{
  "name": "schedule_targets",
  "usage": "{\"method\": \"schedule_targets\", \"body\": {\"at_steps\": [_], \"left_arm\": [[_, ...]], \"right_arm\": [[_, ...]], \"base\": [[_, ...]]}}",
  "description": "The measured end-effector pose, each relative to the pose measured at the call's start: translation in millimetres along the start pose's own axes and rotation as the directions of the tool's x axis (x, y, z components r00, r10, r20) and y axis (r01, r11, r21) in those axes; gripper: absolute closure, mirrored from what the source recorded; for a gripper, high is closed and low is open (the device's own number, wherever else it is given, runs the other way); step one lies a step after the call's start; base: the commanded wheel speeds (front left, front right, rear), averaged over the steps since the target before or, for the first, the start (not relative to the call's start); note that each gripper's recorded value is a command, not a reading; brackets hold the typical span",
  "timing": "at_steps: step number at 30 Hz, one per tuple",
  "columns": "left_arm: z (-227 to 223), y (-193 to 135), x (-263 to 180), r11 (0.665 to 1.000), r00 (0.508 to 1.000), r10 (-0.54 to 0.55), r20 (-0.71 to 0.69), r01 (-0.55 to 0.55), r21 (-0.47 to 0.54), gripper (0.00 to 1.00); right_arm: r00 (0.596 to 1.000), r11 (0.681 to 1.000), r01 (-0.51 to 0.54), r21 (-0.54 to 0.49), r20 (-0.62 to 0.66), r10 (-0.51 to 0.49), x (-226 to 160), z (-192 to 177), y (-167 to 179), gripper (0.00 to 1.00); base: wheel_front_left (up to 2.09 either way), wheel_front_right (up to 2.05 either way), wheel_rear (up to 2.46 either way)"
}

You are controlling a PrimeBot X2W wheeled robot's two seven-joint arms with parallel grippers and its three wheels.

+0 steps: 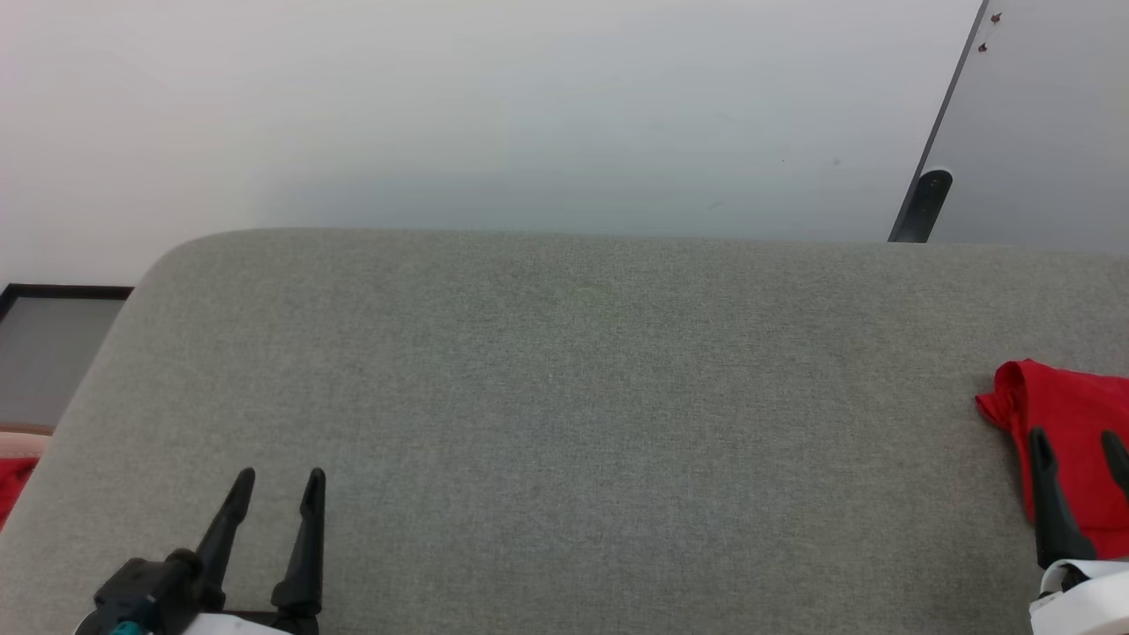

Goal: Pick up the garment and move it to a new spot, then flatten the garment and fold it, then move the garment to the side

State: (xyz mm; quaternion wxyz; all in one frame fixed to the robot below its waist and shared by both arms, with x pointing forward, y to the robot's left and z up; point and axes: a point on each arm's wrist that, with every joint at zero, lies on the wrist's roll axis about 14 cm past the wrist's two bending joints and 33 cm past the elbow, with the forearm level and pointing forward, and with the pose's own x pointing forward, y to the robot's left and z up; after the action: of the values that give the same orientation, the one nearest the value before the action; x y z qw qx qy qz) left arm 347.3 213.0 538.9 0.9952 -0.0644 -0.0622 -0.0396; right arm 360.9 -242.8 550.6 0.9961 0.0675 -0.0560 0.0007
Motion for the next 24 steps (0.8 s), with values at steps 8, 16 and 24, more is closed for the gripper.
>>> {"method": "schedule_targets", "body": {"at_steps": [8, 16, 24], "left_arm": [[-0.9, 1.3, 0.8, 1.0, 1.0, 0.0, -0.002, 0.0, 0.013, 0.0], [4.4, -0.3, 3.5, 1.0, 1.0, -0.008, 0.022, 0.008, 0.013, 0.0], [2.6, -0.3, 3.6, 1.0, 1.0, -0.019, 0.016, 0.019, 0.021, 0.0]], "right_arm": [[1.0, 1.0, 0.006, 0.005, -0.025, -0.006, -3.8, -8.4, -1.1, 0.0], [0.999, 1.0, 0.001, 0.004, -0.034, -0.001, -3.1, -10.4, 0.4, 0.0], [0.999, 1.0, -0.005, 0.004, -0.039, 0.005, -1.9, -11.3, 2.1, 0.0]], "base": [[0.0, 0.0, 0.0], [0.0, 0.0, 0.0], [0.0, 0.0, 0.0]]}}
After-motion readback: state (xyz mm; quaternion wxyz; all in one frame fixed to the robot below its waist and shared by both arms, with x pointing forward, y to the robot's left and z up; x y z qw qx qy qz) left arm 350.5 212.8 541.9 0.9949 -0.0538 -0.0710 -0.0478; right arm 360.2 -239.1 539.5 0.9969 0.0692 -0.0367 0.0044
